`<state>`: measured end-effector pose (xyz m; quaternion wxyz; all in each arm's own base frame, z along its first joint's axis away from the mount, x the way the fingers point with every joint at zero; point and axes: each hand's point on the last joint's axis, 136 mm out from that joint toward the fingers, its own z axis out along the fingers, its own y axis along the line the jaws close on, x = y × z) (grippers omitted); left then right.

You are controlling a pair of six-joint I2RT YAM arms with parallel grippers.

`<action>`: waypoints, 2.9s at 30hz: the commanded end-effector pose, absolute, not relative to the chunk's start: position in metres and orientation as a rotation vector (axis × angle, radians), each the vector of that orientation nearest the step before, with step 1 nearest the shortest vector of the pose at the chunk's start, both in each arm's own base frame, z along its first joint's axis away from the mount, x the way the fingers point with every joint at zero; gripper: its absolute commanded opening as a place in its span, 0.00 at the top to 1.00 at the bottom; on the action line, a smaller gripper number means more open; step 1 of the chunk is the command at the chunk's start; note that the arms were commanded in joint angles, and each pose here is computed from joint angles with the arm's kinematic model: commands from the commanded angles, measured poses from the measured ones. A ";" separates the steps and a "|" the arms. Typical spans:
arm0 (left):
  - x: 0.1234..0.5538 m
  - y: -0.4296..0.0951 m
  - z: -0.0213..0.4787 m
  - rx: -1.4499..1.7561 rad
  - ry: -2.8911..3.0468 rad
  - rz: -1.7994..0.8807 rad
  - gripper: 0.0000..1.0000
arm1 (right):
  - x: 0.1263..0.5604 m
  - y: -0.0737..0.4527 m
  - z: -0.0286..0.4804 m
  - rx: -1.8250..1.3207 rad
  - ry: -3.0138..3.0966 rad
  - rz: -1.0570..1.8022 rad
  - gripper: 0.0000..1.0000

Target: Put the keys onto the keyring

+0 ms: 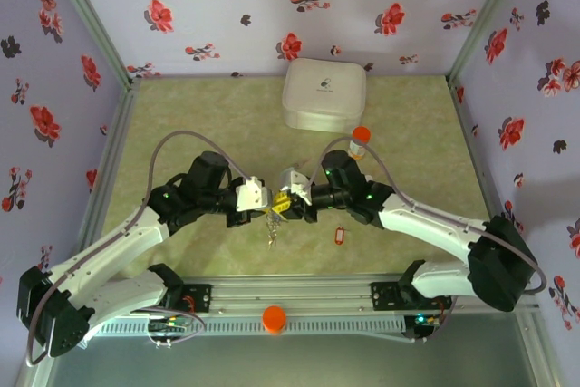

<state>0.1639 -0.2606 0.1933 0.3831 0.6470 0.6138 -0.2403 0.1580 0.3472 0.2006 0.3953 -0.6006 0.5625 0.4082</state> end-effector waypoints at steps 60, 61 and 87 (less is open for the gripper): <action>0.167 -0.264 0.242 1.123 1.445 -1.108 0.86 | 0.149 0.342 0.249 -1.283 1.188 1.336 1.00; 0.166 -0.265 0.243 1.127 1.441 -1.118 0.86 | 0.150 0.342 0.250 -1.282 1.185 1.337 1.00; 0.155 -0.254 0.214 1.639 1.534 -0.579 1.00 | 0.161 0.318 0.212 -1.535 1.419 0.845 0.73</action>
